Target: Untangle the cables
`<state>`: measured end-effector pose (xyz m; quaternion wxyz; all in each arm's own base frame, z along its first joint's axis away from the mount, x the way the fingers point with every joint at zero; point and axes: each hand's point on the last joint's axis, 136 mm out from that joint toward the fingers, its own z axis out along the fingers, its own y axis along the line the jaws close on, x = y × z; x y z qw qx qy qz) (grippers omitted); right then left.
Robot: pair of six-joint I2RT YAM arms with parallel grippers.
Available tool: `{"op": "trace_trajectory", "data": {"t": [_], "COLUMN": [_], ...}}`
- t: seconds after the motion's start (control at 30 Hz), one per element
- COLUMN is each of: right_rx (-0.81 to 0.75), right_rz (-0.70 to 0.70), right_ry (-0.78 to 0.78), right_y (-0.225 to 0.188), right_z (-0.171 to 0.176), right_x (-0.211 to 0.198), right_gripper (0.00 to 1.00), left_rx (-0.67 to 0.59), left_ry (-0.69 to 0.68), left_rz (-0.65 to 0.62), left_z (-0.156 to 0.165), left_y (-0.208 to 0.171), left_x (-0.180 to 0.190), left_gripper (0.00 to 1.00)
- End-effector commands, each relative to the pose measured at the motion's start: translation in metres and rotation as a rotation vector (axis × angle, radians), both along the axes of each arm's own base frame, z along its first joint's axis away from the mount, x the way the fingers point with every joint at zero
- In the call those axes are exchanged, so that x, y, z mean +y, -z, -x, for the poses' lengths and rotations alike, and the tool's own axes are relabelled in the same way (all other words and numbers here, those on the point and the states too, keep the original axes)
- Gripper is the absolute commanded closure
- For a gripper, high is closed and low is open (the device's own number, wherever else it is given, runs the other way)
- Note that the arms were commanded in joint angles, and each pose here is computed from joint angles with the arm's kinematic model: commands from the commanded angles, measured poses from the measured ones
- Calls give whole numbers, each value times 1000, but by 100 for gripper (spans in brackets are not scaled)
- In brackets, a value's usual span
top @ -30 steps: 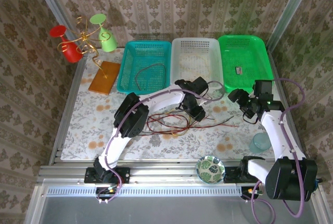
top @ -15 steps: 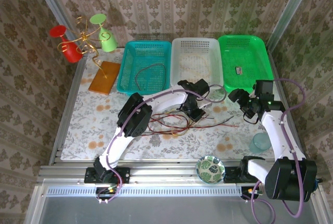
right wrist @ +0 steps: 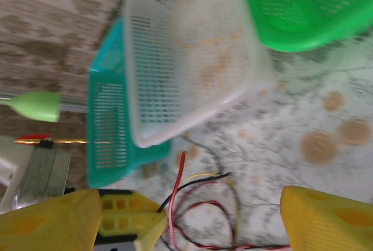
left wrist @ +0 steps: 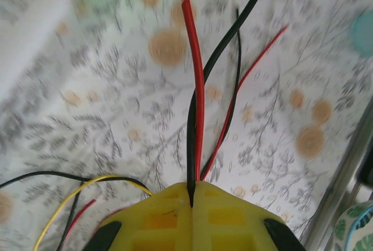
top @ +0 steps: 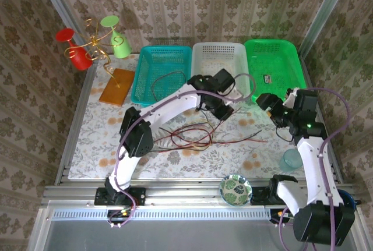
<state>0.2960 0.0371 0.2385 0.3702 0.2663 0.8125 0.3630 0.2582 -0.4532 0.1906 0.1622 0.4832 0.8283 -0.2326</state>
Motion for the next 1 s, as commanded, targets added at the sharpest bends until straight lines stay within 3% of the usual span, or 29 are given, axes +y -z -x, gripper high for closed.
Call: {"op": "trace_trajectory", "data": {"t": [0.0,0.17,0.37,0.5,0.7,0.97], "right_rx": [-112,-198,-246,-217,-196,-193], "right_rz": [-152,-298,-319,-327,-322,-325], "right_ry": [-43,-49,-16,-38,-77,-60], "right_y": [-39,-70,-91,-80,-67,-52], "right_z": [-7,-25,-35,-43,-48,-63], "right_x": [14,19,15,29,60,66], "right_gripper": [23,29,29,29,32,54], "left_rx": [-18,-44,-76,-107,-107,-102], "left_ry": [-7,-70,-183,-211,-239,-232], "left_rz": [20,181,404,521,574,584], "left_z": [0,-7,-25,-29,-31,-22], "left_y": [-29,-60,-91,-106,-110,-107], "left_x": [16,8,7,9,10,8], "left_gripper": [100,100,100,100,100,100]}}
